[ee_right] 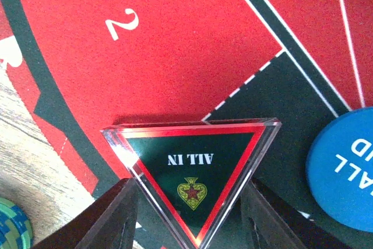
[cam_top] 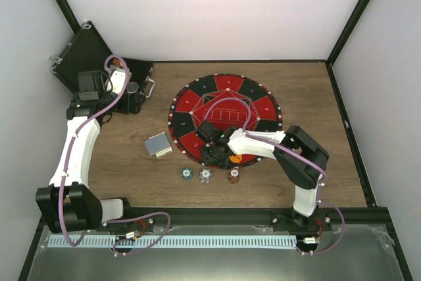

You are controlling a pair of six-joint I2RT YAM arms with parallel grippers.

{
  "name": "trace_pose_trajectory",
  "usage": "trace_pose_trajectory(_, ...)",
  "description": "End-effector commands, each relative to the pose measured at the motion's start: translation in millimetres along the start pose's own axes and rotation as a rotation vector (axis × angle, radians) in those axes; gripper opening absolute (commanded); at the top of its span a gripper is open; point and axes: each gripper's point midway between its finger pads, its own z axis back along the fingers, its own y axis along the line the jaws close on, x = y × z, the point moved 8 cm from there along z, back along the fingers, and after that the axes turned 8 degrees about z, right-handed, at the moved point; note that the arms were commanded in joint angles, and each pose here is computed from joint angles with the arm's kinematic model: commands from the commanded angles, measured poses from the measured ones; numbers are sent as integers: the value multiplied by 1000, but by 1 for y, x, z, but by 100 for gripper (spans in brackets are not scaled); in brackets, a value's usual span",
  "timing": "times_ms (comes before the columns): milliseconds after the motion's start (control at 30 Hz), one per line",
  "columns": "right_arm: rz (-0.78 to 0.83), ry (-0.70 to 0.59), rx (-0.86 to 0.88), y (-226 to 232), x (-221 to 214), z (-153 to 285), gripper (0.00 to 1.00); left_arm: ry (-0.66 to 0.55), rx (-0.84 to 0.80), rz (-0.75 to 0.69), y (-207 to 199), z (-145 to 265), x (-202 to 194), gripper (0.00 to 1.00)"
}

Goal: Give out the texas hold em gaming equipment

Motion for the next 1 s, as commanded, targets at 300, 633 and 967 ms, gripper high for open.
trace_pose_trajectory(300, 36, -43, -84, 7, 48, -29, 36, -16, -8, 26, -3, 9, 7, 100)
trace_pose_trajectory(633, 63, -115, -118, 3, 102, -40, 35, -19, -13, 52, -2, 9, 11, 100)
trace_pose_trajectory(967, 81, -128, -108, 1, 133, -55, 35, -11, -15, 52, -3, 11, 9, 100)
